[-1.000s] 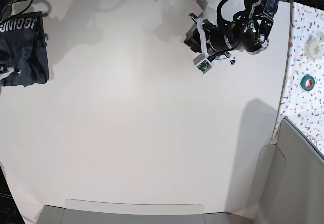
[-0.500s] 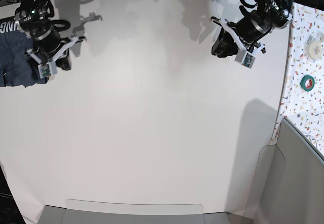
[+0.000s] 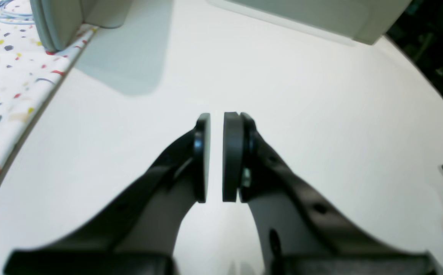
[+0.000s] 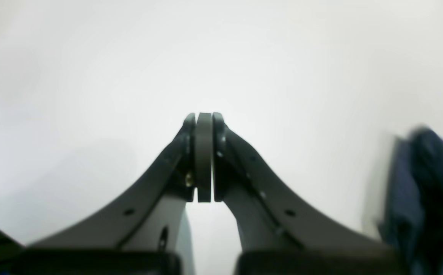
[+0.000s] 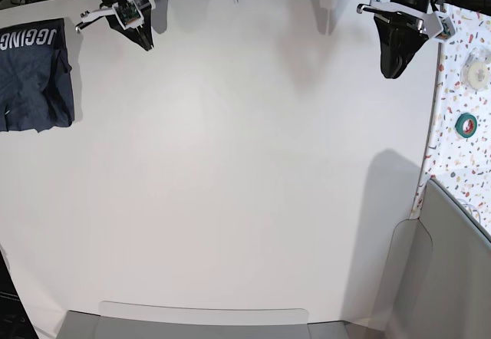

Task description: Layout the t-shirt on the table in an organized manner, then fold the t-shirt properly

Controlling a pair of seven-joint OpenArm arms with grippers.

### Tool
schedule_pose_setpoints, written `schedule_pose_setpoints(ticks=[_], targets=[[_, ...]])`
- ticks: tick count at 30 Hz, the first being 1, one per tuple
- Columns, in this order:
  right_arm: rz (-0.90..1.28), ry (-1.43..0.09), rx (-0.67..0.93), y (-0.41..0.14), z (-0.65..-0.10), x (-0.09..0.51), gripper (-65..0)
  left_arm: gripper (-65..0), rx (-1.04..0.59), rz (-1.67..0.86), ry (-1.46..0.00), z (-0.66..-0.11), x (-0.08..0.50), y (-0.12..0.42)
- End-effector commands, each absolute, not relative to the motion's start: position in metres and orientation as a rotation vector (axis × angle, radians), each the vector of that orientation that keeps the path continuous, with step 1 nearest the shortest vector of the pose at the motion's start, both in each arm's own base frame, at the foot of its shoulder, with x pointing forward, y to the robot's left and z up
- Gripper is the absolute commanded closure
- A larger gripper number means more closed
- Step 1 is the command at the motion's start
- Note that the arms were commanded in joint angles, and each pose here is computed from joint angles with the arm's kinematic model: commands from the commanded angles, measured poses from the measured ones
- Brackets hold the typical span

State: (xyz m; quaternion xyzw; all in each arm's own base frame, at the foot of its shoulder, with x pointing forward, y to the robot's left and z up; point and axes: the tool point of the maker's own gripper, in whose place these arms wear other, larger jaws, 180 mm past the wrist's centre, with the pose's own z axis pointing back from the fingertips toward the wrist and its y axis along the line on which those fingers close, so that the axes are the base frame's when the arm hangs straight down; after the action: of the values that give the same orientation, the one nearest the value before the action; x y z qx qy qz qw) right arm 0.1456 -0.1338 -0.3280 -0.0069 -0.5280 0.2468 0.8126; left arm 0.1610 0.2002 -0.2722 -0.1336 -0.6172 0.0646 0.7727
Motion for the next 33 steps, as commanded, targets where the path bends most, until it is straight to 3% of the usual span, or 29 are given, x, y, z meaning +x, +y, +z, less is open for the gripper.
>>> schedule_pose_setpoints(ticks=[1, 4, 10, 18, 26, 30, 33], targets=[[0.519, -1.177, -0.001, -0.131, -0.316, 0.139, 0.0, -4.4, -0.277, 0.121, -1.352, -0.266, 0.152, 0.2], [0.5, -1.208, 0.017, -0.129, -0.309, 0.121, 0.0, -4.4, -0.232, 0.069, -1.286, -0.278, 0.133, 0.199], [0.426, -1.084, 0.066, -0.128, -0.334, 0.066, 0.0, -4.4, -0.162, 0.127, -1.11, -0.316, 0.082, 0.2], [0.307, -0.683, 0.118, -0.132, -0.426, -0.056, 0.0, -4.4, -0.152, 0.282, -0.761, -0.403, -0.023, 0.199], [0.028, -0.305, 0.105, -0.151, -0.534, -0.17, 0.0, -4.4, -0.198, 0.407, -0.38, -0.528, -0.123, 0.162], [-0.078, -0.135, 0.092, -0.152, -0.586, -0.197, 0.0, -4.4, -0.192, 0.445, -0.268, -0.58, -0.13, 0.155], [-0.108, -0.086, 0.097, -0.148, -0.613, -0.182, 0.0, -4.4, -0.207, 0.44, -0.243, -0.603, -0.112, 0.147]])
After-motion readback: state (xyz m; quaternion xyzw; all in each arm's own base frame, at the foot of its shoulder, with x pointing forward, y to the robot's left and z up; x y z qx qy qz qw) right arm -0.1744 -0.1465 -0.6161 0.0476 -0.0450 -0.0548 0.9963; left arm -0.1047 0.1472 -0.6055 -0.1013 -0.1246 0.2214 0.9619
